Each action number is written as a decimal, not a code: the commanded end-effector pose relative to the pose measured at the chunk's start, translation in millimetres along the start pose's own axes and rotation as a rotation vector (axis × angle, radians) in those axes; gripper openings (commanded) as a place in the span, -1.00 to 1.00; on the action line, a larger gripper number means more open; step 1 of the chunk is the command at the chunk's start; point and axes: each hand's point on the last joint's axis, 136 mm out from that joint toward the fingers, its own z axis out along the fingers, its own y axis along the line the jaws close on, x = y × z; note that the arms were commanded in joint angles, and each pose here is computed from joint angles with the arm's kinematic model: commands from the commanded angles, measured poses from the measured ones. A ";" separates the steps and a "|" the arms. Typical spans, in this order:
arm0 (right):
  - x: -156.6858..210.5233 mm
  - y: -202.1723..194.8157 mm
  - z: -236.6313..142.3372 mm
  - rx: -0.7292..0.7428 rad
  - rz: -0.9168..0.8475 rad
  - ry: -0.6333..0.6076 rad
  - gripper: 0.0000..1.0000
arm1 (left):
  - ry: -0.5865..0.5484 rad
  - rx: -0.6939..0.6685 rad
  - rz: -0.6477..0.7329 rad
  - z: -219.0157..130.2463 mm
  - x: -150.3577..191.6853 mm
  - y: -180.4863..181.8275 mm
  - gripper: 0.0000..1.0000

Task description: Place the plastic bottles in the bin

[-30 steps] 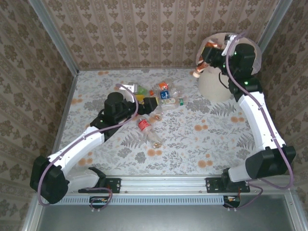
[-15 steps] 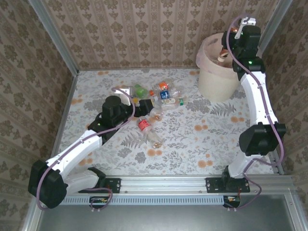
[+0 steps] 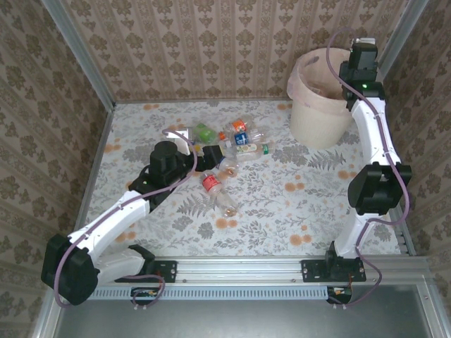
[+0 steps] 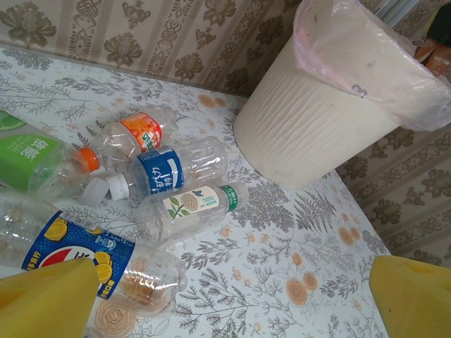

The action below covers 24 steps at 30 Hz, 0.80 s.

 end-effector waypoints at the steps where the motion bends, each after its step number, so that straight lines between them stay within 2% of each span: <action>1: 5.9 -18.6 6.4 0.105 -0.066 0.037 -0.10 | -0.010 -0.025 -0.028 1.2 -1.4 7.1 1.00; 5: 17.5 -16.3 15.8 0.107 -0.086 0.072 0.02 | -0.001 -0.034 -0.035 5.6 -1.2 9.6 1.00; 10: 19.8 -26.7 17.4 0.147 -0.072 0.101 0.41 | 0.020 -0.041 -0.046 12.3 2.2 11.8 1.00; 15: 9.3 -33.3 8.7 0.145 -0.046 0.086 0.66 | 0.031 -0.043 -0.054 16.4 3.2 12.9 1.00; 24: -3.1 -31.2 -19.7 0.057 0.005 0.083 0.79 | 0.032 -0.083 -0.065 13.7 6.0 20.6 1.00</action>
